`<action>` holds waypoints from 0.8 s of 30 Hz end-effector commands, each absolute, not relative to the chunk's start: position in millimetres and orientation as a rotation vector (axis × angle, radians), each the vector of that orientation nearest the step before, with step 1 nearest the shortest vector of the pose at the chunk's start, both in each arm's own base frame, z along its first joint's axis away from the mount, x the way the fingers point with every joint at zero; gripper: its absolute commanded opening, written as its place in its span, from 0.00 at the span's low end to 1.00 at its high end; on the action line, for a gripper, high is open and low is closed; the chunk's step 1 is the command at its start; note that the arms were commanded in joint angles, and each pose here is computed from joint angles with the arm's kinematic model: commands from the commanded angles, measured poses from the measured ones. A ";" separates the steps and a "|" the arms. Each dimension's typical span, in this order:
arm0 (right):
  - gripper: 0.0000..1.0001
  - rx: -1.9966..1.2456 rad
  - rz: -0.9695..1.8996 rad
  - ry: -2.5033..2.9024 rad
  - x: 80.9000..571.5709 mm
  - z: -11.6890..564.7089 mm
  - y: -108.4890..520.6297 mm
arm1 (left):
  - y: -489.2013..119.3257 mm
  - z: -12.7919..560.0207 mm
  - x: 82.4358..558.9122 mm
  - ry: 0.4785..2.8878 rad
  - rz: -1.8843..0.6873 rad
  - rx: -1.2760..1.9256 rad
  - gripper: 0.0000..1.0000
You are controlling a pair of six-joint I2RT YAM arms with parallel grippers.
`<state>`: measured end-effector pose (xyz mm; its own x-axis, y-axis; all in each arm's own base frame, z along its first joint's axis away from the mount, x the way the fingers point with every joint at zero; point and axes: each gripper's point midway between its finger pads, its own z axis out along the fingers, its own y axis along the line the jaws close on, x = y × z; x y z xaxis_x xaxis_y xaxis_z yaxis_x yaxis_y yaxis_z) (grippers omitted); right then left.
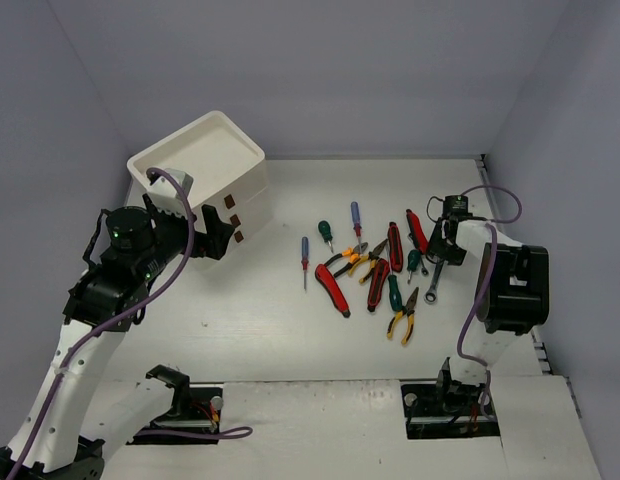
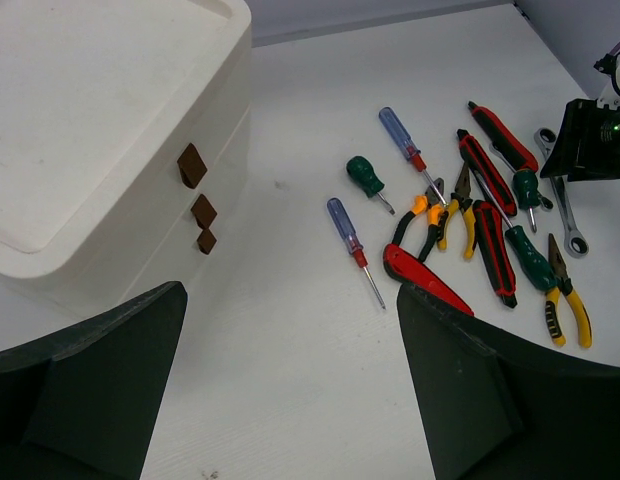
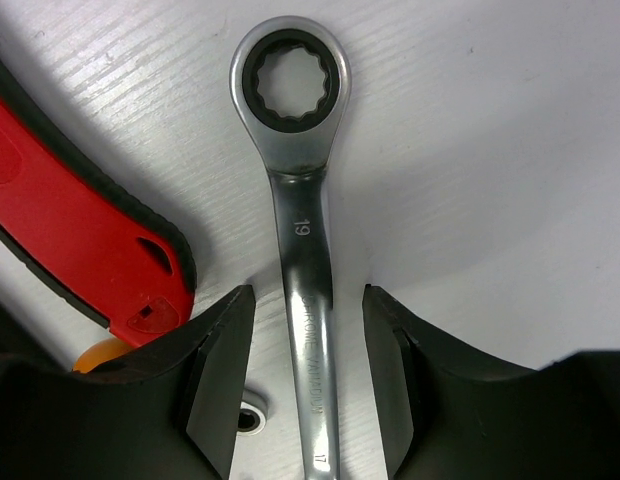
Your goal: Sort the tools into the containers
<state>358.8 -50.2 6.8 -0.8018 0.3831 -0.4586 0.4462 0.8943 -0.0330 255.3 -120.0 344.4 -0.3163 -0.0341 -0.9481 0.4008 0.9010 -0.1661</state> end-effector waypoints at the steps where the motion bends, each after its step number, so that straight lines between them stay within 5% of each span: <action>1: 0.44 0.614 -0.179 2.876 294.8 -19.5 -34.2 | -122.1 364.5 259.4 1.773 -0.433 0.295 0.84; 15: 0.41 0.632 -0.220 2.923 283.1 -26.8 -34.5 | -125.7 361.9 263.3 1.784 -0.432 0.307 0.84; 18: 0.29 0.632 -0.235 2.931 282.8 -29.6 -35.6 | -127.1 362.9 263.6 1.785 -0.439 0.306 0.84; 21: 0.00 0.635 -0.282 2.919 283.9 -28.5 -41.9 | -127.8 363.5 264.3 1.785 -0.445 0.302 0.84; 24: 0.00 0.642 -0.314 2.877 292.1 -20.2 -47.8 | -131.8 365.1 265.0 1.787 -0.466 0.304 0.84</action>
<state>352.9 -41.3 5.9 -0.8166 0.3985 -0.4176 0.4436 0.8961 -0.0123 260.6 -124.0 337.0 -0.3311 -0.0011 -0.9436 0.4087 0.9012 -0.1445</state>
